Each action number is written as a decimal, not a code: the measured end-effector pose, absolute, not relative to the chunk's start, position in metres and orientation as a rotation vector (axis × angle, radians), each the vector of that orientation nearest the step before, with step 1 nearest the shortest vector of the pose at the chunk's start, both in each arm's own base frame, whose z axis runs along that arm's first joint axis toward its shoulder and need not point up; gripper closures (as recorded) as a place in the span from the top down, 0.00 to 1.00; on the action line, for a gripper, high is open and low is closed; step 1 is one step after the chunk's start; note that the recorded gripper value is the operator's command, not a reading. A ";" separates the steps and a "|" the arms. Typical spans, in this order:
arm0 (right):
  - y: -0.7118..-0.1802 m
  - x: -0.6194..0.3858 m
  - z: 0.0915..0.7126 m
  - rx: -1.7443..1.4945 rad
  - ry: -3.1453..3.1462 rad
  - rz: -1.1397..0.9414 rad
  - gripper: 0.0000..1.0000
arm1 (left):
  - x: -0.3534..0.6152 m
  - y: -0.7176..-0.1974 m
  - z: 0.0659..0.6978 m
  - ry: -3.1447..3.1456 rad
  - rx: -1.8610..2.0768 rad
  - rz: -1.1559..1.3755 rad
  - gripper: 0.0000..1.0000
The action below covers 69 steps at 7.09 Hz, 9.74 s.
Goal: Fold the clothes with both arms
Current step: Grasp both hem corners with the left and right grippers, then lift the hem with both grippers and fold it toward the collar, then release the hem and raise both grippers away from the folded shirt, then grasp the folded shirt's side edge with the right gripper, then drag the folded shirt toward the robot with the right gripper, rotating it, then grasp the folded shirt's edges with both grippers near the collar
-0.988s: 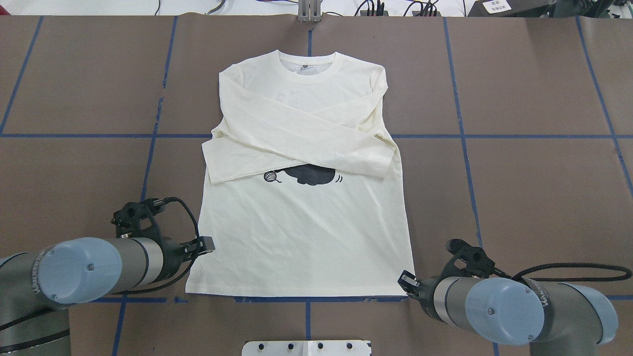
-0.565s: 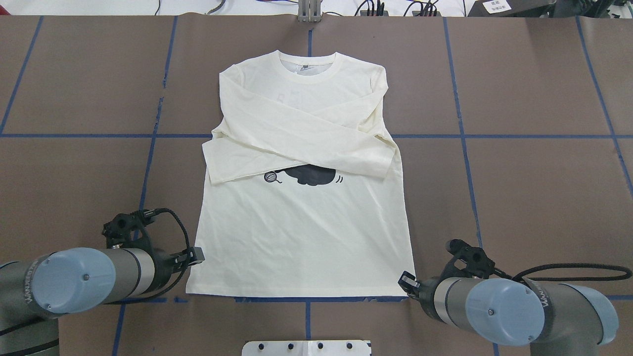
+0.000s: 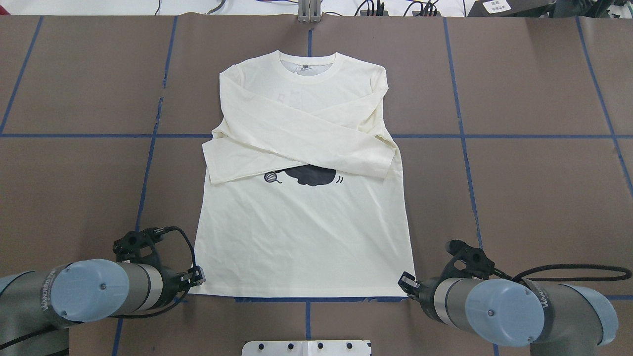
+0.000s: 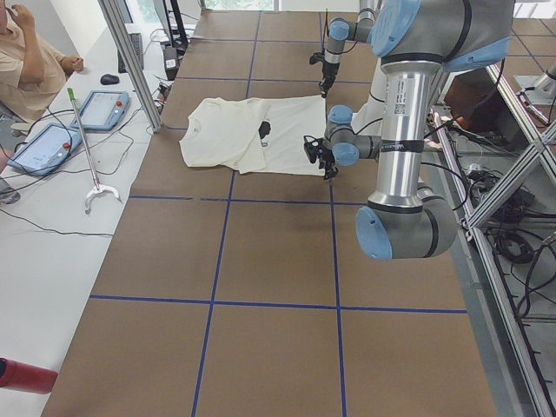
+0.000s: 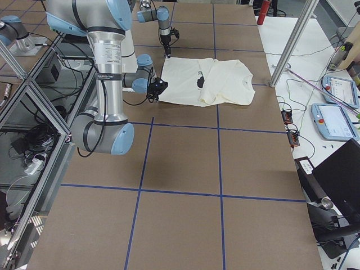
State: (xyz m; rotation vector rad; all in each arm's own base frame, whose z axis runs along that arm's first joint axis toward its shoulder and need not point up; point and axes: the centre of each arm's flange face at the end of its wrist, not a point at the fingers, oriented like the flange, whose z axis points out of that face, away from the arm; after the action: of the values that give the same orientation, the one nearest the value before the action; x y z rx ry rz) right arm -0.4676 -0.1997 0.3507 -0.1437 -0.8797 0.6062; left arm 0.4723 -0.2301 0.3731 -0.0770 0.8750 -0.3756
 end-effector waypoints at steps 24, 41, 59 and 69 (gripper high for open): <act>-0.550 -0.412 0.306 0.068 -0.875 0.643 0.00 | 0.414 -0.509 0.267 0.973 0.262 -0.506 0.00; -0.525 -0.459 0.326 0.030 -0.836 0.647 0.71 | 0.414 -0.605 0.336 1.034 0.356 -0.419 0.55; -0.153 -0.382 0.308 -0.370 -0.906 0.323 1.00 | 0.385 -0.549 0.260 1.231 0.325 -0.351 0.57; -0.295 -0.382 0.316 -0.113 -0.951 0.672 1.00 | 0.540 -0.363 0.289 1.114 -0.253 -0.444 0.57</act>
State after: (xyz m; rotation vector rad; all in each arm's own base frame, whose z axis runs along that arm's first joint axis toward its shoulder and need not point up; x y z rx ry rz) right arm -0.3821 -0.2950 0.3164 -0.1126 -0.9514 0.6723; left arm 0.5404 -0.3627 0.2888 -0.2527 1.1139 -0.4439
